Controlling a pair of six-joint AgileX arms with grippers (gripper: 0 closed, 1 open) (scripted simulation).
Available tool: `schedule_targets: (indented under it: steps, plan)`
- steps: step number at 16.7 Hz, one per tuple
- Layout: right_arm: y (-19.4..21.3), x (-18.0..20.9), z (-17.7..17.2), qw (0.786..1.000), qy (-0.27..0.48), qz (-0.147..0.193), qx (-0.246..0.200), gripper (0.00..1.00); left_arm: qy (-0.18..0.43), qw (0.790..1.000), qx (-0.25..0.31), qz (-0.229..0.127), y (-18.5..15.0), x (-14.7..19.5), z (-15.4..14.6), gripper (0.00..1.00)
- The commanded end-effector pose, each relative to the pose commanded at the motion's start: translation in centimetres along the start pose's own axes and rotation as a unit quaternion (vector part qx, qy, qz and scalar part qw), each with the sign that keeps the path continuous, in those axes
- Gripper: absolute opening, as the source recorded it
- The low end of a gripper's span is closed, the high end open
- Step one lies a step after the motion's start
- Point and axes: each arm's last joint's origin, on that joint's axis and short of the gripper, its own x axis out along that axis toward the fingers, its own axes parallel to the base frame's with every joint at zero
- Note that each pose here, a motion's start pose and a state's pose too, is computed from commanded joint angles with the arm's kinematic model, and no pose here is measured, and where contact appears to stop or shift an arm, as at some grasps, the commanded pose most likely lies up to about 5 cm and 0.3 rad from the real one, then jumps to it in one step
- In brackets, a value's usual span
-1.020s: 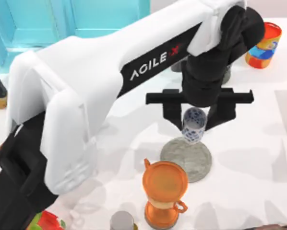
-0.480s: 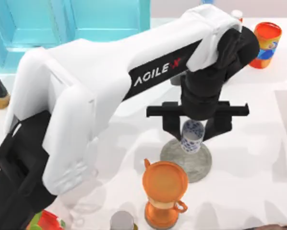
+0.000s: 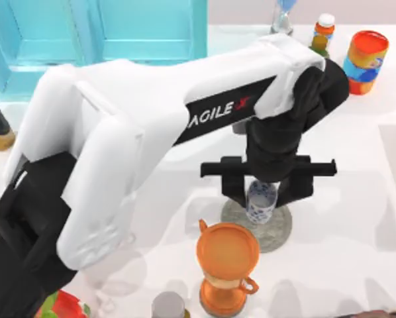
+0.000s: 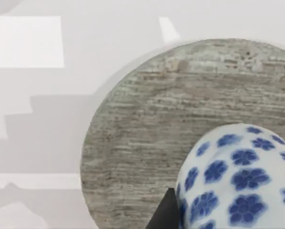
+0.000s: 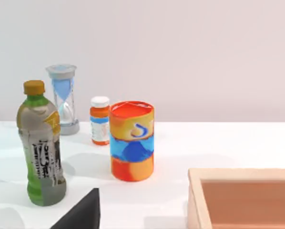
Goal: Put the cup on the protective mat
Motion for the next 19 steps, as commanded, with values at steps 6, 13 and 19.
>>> schedule_targets:
  steps: [6, 13, 19]
  plan:
    - [0.00, 0.00, 0.00, 1.000, 0.000, 0.000, 0.000, 1.00, 0.000, 1.000, 0.000, 0.000, 0.00, 0.00, 0.00, 0.45]
    - [0.00, 0.00, 0.00, 1.000, 0.000, 0.000, 0.000, 1.00, 0.000, 1.000, 0.000, 0.000, 0.00, 0.00, 0.00, 0.98]
    - [0.00, 0.00, 0.00, 1.000, 0.000, 0.000, 0.000, 1.00, 0.000, 1.000, 0.000, 0.000, 0.00, 0.00, 0.00, 1.00]
